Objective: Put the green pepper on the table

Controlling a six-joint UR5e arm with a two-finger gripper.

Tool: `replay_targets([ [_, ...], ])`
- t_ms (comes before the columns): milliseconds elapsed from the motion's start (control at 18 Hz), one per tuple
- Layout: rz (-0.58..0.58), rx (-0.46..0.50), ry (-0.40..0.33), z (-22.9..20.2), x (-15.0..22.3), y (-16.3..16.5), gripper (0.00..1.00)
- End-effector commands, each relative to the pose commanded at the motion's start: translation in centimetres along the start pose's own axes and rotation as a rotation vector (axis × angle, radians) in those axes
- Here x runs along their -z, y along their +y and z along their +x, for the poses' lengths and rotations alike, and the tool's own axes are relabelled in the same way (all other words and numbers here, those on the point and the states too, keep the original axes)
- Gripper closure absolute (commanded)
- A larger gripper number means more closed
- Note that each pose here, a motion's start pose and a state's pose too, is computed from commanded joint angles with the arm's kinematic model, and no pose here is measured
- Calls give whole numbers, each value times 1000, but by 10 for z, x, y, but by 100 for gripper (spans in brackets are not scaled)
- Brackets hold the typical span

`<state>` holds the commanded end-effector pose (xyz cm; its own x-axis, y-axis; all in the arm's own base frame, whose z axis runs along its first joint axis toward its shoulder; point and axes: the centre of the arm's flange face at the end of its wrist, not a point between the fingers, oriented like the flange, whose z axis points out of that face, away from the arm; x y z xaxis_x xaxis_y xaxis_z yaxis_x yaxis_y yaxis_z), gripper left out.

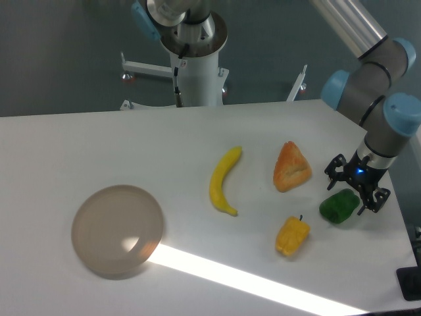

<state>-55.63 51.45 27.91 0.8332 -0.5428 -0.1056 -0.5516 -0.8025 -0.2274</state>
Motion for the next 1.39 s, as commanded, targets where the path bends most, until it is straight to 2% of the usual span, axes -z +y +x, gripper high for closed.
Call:
replay_targets([
  [333, -3, 19, -46, 7, 36, -25, 0],
  [611, -11, -19, -66, 16, 50, -69, 0],
  [833, -137, -38, -119, 20, 68, -122, 0],
  [1000, -163, 0, -137, 20, 66, -143, 0],
  [1167, -196, -8, -162, 24, 62, -182, 0],
  [1389, -201, -13, -152, 22, 46, -187, 0],
])
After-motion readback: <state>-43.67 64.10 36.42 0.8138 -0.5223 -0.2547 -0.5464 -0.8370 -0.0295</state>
